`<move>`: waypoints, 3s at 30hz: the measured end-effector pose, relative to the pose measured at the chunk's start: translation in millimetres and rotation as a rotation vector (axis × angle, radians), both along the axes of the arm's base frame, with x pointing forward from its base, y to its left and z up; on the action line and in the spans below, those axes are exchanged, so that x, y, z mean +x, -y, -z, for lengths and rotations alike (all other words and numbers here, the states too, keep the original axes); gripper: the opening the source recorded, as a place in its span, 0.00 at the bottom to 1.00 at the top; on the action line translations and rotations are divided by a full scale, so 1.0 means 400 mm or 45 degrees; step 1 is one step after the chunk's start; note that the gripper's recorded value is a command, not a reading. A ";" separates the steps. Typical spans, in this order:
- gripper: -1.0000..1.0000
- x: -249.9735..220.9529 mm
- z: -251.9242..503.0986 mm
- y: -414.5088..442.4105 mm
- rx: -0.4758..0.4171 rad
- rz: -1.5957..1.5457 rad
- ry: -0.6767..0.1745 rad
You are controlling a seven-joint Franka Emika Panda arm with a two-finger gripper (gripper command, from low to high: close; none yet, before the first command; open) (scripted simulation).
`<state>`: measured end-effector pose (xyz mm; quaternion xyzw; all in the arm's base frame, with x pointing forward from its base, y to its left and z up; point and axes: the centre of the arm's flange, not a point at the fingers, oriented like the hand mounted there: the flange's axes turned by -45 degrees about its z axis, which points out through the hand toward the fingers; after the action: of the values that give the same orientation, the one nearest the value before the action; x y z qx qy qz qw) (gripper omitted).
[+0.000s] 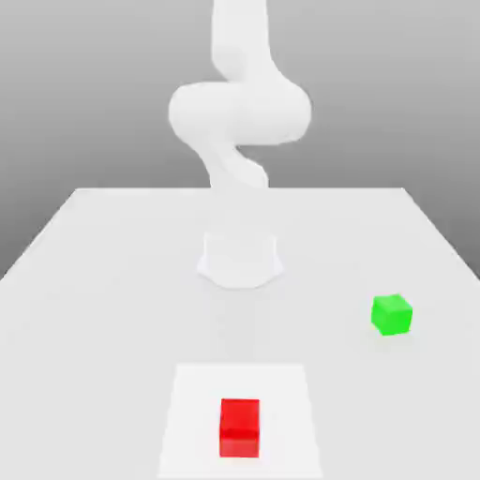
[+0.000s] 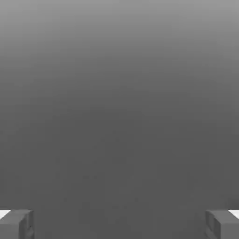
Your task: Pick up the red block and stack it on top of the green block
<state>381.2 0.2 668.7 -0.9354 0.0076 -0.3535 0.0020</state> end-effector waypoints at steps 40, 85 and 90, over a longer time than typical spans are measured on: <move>0.00 0.168 1.201 0.000 0.009 0.016 -0.920; 1.00 -0.478 1.165 -0.677 -0.661 -1.694 -0.759; 1.00 -0.481 1.096 -0.676 -0.659 -1.695 -0.761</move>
<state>189.0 270.6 230.5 -0.7691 -0.6390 -0.0009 -0.0069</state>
